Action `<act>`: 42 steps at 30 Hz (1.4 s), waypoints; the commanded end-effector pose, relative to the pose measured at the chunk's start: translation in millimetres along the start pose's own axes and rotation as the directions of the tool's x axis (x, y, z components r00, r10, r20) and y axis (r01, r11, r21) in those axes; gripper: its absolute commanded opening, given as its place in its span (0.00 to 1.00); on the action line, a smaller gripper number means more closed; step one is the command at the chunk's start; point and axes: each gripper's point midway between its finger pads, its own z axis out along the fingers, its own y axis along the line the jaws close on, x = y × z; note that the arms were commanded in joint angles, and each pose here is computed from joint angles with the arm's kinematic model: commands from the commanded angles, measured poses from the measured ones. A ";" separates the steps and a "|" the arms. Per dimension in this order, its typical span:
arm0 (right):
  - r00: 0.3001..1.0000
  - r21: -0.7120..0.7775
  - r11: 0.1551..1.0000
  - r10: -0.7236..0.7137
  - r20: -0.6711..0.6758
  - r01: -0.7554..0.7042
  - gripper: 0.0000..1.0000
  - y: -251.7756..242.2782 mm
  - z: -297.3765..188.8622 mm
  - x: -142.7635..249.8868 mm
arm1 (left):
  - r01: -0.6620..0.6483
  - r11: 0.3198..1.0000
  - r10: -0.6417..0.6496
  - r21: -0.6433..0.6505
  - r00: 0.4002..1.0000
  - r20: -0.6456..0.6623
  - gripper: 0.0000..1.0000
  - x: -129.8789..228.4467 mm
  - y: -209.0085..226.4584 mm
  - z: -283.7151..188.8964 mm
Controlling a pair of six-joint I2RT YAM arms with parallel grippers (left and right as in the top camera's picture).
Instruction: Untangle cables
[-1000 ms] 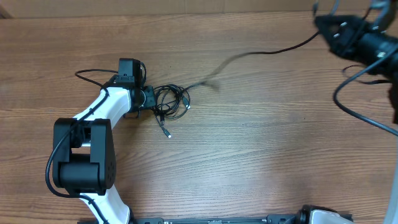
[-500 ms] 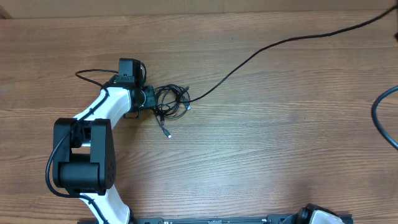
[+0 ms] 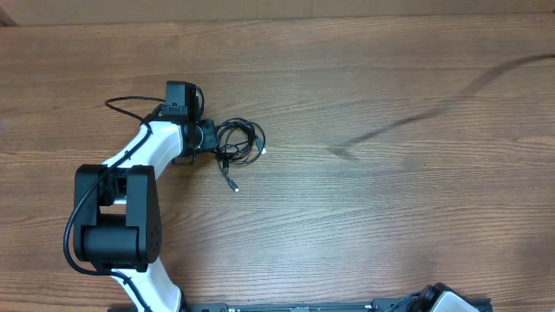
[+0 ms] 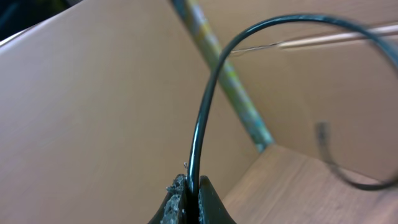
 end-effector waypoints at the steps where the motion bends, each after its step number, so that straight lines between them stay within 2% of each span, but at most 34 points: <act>1: 1.000 0.070 0.997 0.012 0.028 -0.013 0.04 -17.6 9.4 -8.3 | 0.004 0.996 -0.029 -0.087 0.958 -0.284 0.11 97.0 30.1 57.1; 7: 0.993 0.148 0.989 0.031 -0.115 -0.013 0.04 -42.0 38.8 29.2 | 0.004 0.996 -0.028 -0.086 0.959 -0.282 0.11 96.3 29.9 57.3; 11: 0.960 0.180 0.983 0.066 -0.271 -0.017 0.04 -57.6 61.2 70.4 | 0.004 0.996 -0.028 -0.086 0.959 -0.282 0.11 96.3 29.9 57.3; 12: 0.927 0.199 0.980 0.094 -0.362 -0.022 0.04 -66.5 72.1 95.7 | 0.004 0.996 -0.028 -0.086 0.959 -0.282 0.11 96.3 29.9 57.3; 20: 0.731 0.274 0.960 0.227 -0.643 -0.057 0.05 -94.6 96.0 186.9 | 0.004 0.996 -0.029 -0.086 0.959 -0.282 0.11 96.4 29.9 57.3; 28: 0.610 0.410 0.912 0.319 -0.725 0.010 0.10 -133.5 102.8 236.1 | 0.004 0.996 -0.029 -0.086 0.959 -0.283 0.11 96.6 30.0 57.2; 35: 0.618 0.499 0.858 0.329 -0.714 0.120 0.16 -161.6 93.1 240.8 | 0.004 0.996 -0.029 -0.086 0.959 -0.282 0.12 96.5 30.0 57.3; 42: 0.601 0.512 0.848 0.340 -0.724 0.137 0.22 -164.0 86.4 244.0 | 0.004 0.996 -0.028 -0.086 0.959 -0.282 0.13 96.3 29.9 57.3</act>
